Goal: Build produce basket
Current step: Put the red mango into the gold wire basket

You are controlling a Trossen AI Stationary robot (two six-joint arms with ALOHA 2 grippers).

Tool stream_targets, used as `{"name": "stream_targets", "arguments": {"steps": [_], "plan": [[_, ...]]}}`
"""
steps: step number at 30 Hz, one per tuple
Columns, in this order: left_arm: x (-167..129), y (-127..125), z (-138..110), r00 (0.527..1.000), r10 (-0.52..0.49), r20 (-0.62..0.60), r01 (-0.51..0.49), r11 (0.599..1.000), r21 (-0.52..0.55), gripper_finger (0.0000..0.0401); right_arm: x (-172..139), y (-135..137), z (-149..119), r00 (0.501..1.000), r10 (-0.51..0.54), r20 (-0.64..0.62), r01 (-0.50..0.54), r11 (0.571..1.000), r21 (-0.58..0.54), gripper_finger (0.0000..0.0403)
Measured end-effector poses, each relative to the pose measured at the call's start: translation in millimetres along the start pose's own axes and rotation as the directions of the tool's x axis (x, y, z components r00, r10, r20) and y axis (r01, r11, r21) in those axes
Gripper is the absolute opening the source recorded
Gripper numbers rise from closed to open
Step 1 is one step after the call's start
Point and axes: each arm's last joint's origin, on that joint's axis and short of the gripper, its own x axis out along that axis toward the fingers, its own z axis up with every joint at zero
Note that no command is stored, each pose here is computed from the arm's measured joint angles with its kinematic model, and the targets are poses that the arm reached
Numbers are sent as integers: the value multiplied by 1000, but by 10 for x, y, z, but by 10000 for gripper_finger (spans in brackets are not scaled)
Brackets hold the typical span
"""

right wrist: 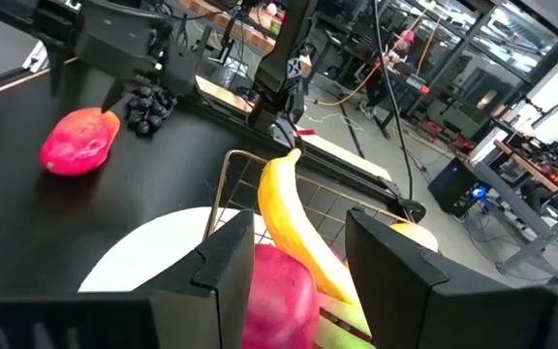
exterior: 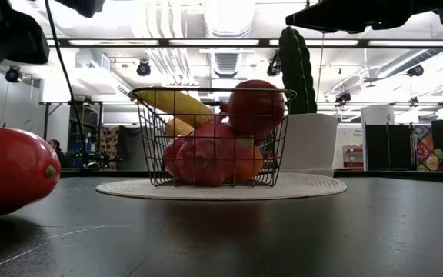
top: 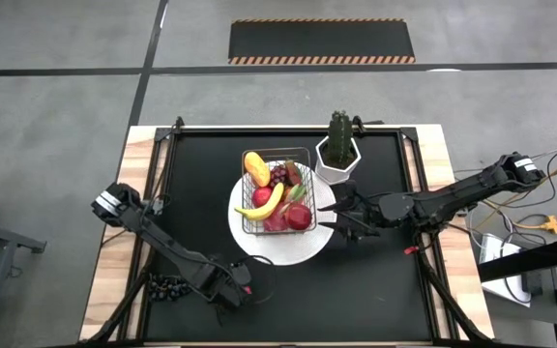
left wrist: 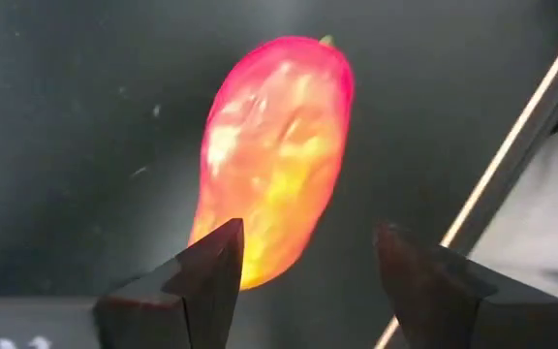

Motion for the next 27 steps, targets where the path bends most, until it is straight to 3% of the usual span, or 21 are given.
{"name": "stream_targets", "arguments": {"steps": [5,8,12,17,27], "plan": [[11,25,-75,997,71,11,-72,990,121,246,1,2,-3,1000,1,-3,-1,1000,13,150],[36,30,-98,991,116,72,-125,981,145,277,1,2,-4,1000,2,-4,-2,1000,14,150],[75,25,-111,991,107,86,-120,979,167,306,1,2,-4,1000,2,-4,-2,1000,13,150],[193,-2,-106,992,33,120,-54,983,176,310,1,2,-4,1000,2,-4,-2,1000,12,150],[360,114,-149,993,62,103,-80,981,175,309,1,2,-5,1000,2,-4,-2,1000,11,150]]}}
